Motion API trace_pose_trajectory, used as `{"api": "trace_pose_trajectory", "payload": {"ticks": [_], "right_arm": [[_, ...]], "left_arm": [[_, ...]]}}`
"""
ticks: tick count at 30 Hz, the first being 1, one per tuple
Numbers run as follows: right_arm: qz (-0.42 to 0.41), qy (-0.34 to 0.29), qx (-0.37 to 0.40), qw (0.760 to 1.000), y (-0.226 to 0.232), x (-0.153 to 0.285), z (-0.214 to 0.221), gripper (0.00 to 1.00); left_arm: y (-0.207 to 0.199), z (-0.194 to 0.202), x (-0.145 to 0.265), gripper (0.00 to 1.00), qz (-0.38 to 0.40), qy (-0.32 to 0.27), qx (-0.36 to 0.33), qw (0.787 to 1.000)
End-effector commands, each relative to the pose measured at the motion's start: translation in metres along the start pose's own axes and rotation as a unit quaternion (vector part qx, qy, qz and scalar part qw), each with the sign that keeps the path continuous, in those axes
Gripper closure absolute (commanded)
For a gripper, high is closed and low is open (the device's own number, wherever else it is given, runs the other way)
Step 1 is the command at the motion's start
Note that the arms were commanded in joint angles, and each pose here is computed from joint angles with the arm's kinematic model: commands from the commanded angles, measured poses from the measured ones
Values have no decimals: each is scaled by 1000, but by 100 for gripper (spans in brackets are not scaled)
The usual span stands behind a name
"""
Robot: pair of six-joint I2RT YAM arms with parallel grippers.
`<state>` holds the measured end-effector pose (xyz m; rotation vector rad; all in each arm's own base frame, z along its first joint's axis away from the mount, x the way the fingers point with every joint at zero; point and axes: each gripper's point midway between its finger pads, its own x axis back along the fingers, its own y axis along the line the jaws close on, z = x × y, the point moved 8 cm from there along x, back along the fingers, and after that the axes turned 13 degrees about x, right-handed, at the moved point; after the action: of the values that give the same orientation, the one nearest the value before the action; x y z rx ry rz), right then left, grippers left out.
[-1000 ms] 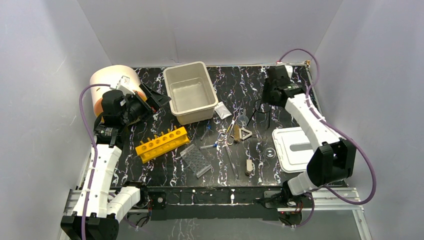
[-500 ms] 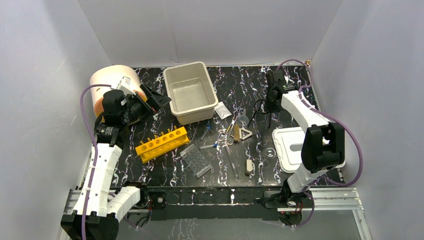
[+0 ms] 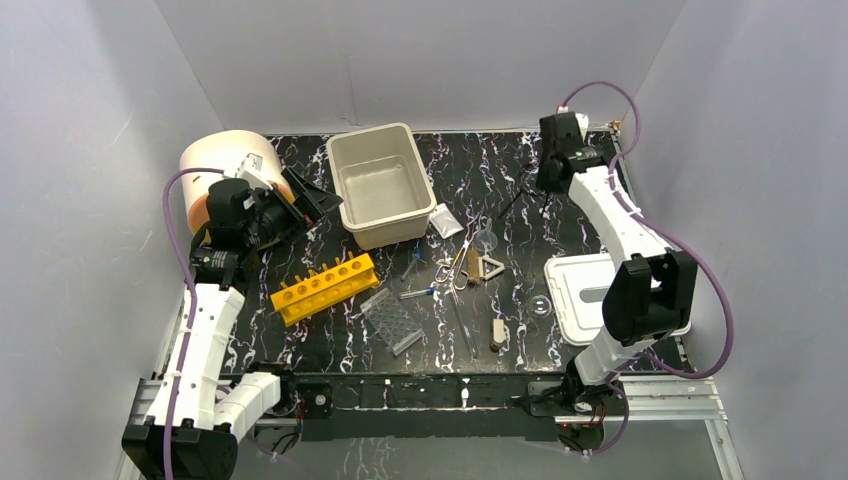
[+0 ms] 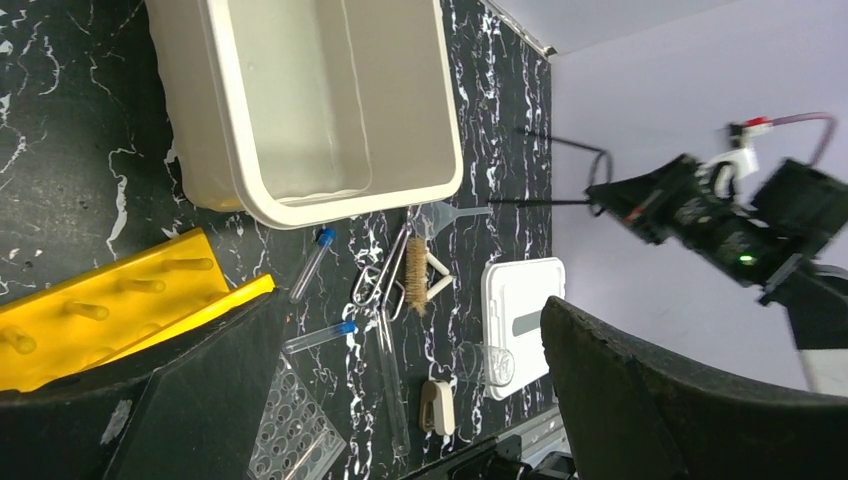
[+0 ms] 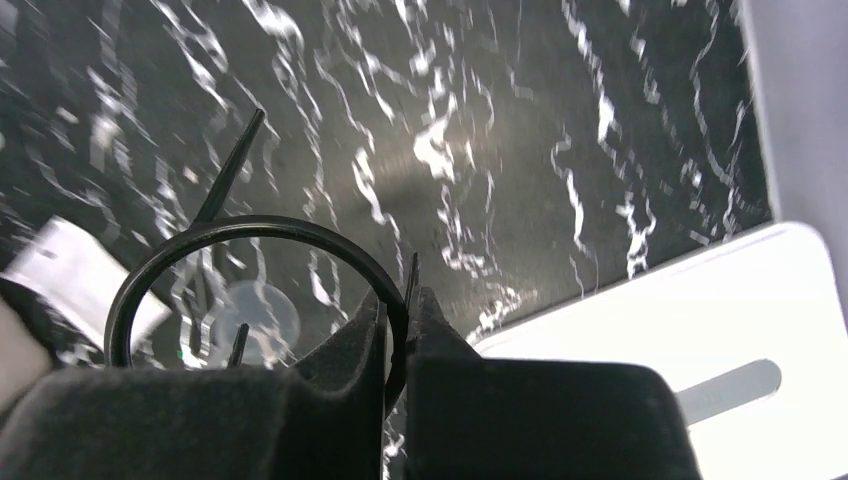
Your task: Organize the chemistry lab equipment
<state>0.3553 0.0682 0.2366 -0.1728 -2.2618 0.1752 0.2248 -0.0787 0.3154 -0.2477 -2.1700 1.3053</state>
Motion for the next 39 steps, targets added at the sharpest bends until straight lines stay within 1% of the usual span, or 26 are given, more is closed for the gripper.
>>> {"api": "trace_pose_trajectory", "payload": {"ticks": [1, 4, 6, 10, 13, 15, 17, 20, 25, 31, 39], "right_arm": [[-18, -140, -44, 989, -12, 55, -70, 100], [-75, -175, -52, 980, 0, 76, -94, 100], [-104, -195, -49, 974, 16, 91, -107, 100], [-156, -244, -28, 957, 65, 128, -135, 100], [-181, -261, -7, 948, 104, 141, -147, 100], [-192, -266, 10, 945, 130, 142, -151, 100], [-204, -262, 26, 943, 156, 136, -152, 100], [-226, -271, 46, 934, 188, 137, -149, 100], [-252, -272, 90, 924, 237, 124, -134, 100], [-226, -250, 116, 934, 276, 84, -112, 100], [-164, -217, 127, 954, 300, 30, -97, 100]], "left_arm": [[-8, -5, 9, 2, -4, -14, -11, 1000], [-3, -6, 14, 2, -37, -25, -10, 999], [-1, -7, 18, 2, -56, -34, -10, 998], [-1, -8, 27, 2, -81, -43, -24, 995], [2, -10, 34, 2, -115, -58, -19, 992], [4, -9, 38, 2, -127, -64, -13, 990], [5, -7, 41, 2, -133, -66, -5, 989], [7, -2, 47, 2, -138, -59, 10, 989], [11, 6, 52, 2, -145, -45, 24, 988], [13, 10, 54, 2, -154, -32, 26, 987], [15, 13, 55, 2, -164, -18, 25, 986]]}}
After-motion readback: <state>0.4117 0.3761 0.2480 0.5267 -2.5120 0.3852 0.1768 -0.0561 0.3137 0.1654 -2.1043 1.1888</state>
